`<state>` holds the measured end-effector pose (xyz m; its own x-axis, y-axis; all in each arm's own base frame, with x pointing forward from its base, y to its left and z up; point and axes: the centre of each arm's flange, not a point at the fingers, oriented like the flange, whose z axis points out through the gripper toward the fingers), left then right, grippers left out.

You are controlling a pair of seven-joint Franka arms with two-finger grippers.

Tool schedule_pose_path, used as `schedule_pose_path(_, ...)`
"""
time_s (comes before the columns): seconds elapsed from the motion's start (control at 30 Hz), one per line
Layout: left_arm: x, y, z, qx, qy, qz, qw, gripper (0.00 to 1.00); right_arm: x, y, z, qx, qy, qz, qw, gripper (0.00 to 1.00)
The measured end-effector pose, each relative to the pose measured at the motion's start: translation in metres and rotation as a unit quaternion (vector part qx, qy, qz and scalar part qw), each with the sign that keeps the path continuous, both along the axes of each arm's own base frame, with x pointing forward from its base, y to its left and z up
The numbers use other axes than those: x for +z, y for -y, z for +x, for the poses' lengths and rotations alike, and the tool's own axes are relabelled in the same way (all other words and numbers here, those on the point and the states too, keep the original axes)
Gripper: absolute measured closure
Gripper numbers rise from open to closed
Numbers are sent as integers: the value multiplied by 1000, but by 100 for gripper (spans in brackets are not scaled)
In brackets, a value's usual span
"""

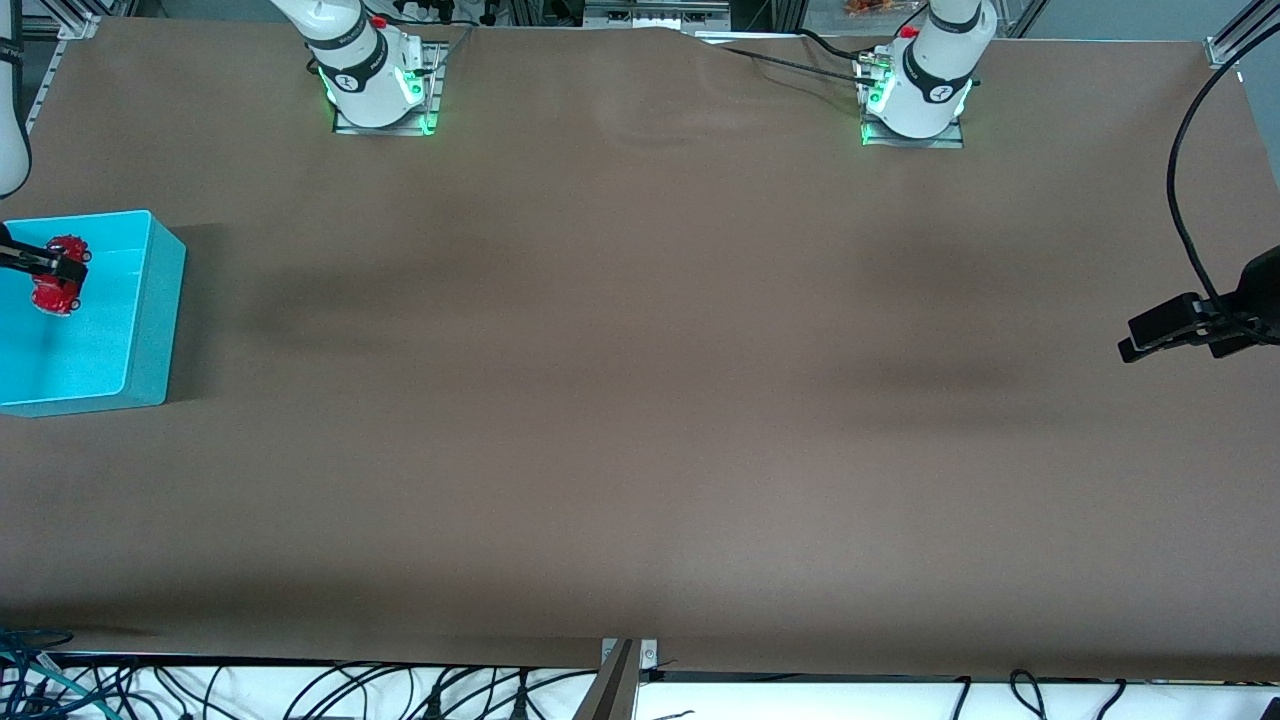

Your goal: Wind red beetle toy and store in blue box

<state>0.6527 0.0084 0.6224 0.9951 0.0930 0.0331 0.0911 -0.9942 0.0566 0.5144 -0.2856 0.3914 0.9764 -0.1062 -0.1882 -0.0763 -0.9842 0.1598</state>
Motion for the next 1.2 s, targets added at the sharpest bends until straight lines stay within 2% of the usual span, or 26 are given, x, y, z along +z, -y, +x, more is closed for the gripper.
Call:
schedule_pose_path(0.5, 0, 0, 0, 0, 0, 0, 1000, 0, -44, 38, -8, 42, 8, -10, 999, 53)
schedule_pose_path(1.2, 0, 0, 0, 0, 0, 0, 1000, 0, -131, 67, -16, 37, -21, -17, 999, 53)
